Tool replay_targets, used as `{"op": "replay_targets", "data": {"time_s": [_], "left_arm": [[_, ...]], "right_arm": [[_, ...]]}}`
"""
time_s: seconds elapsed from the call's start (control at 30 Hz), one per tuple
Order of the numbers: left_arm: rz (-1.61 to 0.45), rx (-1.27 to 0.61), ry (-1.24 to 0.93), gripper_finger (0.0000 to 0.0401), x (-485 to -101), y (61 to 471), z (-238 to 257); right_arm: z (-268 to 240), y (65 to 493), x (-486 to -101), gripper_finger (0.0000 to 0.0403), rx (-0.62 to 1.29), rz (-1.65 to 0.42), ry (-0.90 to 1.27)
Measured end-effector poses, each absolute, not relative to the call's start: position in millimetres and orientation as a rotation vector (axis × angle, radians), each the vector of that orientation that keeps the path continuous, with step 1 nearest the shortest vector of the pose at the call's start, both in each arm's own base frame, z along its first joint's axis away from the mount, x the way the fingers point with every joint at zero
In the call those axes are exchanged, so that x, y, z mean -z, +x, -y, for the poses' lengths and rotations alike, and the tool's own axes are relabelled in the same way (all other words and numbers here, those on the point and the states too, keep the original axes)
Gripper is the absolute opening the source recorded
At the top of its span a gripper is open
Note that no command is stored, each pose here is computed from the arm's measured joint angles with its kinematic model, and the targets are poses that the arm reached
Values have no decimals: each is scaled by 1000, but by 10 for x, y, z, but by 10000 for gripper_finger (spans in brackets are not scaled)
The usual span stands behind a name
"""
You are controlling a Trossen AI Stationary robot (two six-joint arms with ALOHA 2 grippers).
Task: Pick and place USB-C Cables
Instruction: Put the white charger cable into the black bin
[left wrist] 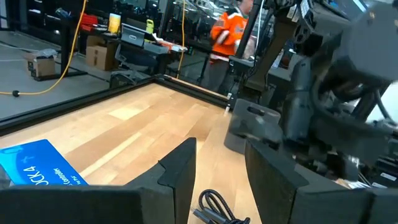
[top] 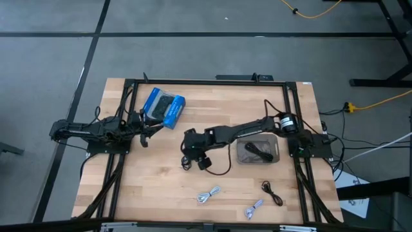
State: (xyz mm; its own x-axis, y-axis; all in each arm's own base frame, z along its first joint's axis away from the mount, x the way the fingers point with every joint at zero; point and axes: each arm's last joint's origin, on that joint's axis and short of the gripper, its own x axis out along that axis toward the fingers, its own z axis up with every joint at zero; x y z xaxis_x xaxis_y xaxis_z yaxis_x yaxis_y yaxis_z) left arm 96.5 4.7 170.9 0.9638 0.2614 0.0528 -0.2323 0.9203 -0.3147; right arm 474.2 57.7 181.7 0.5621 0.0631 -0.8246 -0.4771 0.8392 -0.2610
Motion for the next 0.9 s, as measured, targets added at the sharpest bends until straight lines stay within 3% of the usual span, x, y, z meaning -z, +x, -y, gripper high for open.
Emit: {"op": "replay_targets", "data": {"time_s": [0.17, 0.27, 0.57, 0.7, 0.9], "left_arm": [[95, -253, -312, 131, -1709, 965, -47], [95, -254, -312, 131, -1709, 965, -47], [95, -254, -312, 131, -1709, 965, -47], [94, -254, -312, 131, -1708, 965, -47], [95, -254, -311, 131, -1709, 965, -47]], "right_arm": [[-577, 4763, -1768, 173, -413, -915, -663], [-556, 4739, -1764, 173, -349, -966, -678], [-701, 4276, -1797, 173, 67, -1396, -200], [-880, 4167, -1784, 173, 50, -1488, -27], [-1262, 4111, -1842, 173, 8, -1464, 13]]}}
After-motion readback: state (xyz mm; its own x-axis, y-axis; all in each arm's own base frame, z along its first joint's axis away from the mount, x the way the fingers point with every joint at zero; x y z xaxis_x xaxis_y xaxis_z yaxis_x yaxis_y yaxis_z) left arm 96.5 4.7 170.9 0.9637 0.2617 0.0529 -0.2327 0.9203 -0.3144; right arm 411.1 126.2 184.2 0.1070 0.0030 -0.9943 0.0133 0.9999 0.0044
